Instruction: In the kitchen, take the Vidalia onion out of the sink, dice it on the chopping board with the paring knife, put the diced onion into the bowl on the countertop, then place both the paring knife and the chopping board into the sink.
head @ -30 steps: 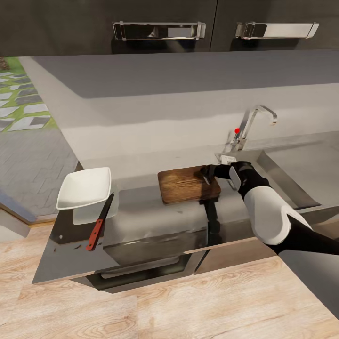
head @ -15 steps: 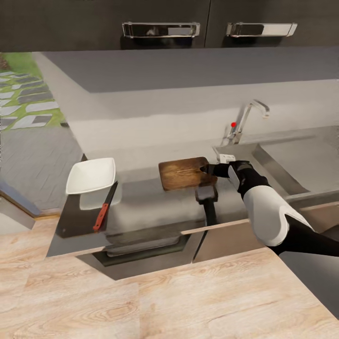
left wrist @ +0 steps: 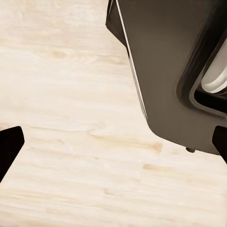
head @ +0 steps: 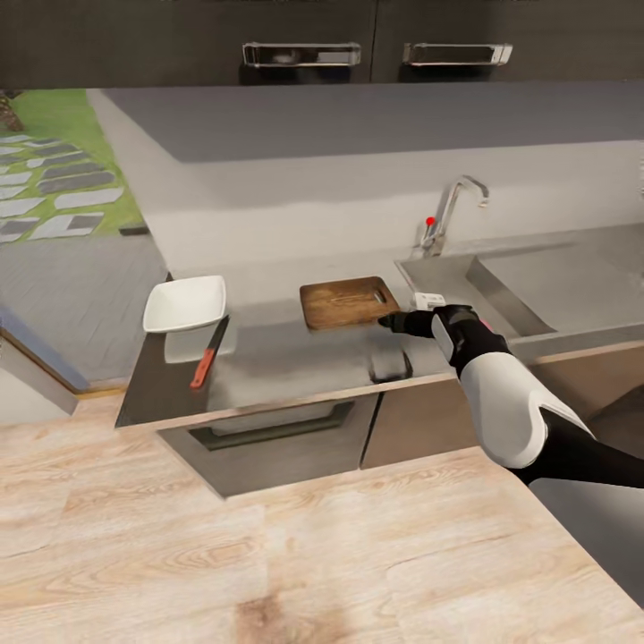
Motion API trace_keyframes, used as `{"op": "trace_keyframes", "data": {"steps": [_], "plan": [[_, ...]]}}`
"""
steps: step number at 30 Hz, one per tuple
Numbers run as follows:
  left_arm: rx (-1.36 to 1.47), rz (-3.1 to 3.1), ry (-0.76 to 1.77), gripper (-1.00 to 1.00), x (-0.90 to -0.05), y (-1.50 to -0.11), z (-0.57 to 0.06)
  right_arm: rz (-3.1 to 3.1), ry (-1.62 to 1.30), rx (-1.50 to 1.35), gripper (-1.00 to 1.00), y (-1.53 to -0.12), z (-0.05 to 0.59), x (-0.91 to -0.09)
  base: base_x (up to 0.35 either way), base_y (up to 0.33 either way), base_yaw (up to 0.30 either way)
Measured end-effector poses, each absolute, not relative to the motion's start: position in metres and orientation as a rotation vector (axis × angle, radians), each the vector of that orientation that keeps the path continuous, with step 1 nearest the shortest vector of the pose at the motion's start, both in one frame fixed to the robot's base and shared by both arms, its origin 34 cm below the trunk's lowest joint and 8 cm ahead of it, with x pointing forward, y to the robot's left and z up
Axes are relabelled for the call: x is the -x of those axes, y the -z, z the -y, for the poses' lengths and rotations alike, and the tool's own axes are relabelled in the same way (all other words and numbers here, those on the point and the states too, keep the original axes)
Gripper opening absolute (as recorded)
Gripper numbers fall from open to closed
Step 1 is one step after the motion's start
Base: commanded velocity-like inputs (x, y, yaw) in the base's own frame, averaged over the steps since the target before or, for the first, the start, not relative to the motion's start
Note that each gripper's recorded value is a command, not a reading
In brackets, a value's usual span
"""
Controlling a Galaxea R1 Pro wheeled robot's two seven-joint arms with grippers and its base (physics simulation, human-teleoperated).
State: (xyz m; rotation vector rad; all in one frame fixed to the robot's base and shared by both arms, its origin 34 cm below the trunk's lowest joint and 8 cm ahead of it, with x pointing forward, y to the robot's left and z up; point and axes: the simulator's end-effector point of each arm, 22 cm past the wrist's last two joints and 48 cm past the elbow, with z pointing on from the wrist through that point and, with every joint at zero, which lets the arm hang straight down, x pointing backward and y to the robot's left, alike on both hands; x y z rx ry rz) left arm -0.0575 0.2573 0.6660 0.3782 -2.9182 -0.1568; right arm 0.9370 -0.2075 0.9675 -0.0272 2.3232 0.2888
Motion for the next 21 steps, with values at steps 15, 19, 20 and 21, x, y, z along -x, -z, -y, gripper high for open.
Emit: {"op": "trace_keyframes", "data": {"steps": [15,19,20,21], "plan": [[-0.378,2.918,0.157,1.0,0.0575,-0.666,-0.2573,-2.323,-0.286,0.026,1.0,-0.9675,0.2082,-0.937,-0.264,-0.221,0.0],[-0.378,2.918,0.156,1.0,0.0575,-0.666,-0.2572,-2.323,-0.287,0.024,1.0,-0.9676,0.209,-0.937,-0.257,-0.233,0.0],[-0.378,2.918,0.157,1.0,0.0575,-0.666,-0.2573,-2.323,-0.287,0.024,1.0,-0.9676,0.209,-0.937,-0.257,-0.233,0.0],[-0.378,2.918,0.157,1.0,0.0575,-0.666,-0.2573,-2.323,-0.287,0.024,1.0,-0.9676,0.2091,-0.937,-0.257,-0.233,0.0]]}}
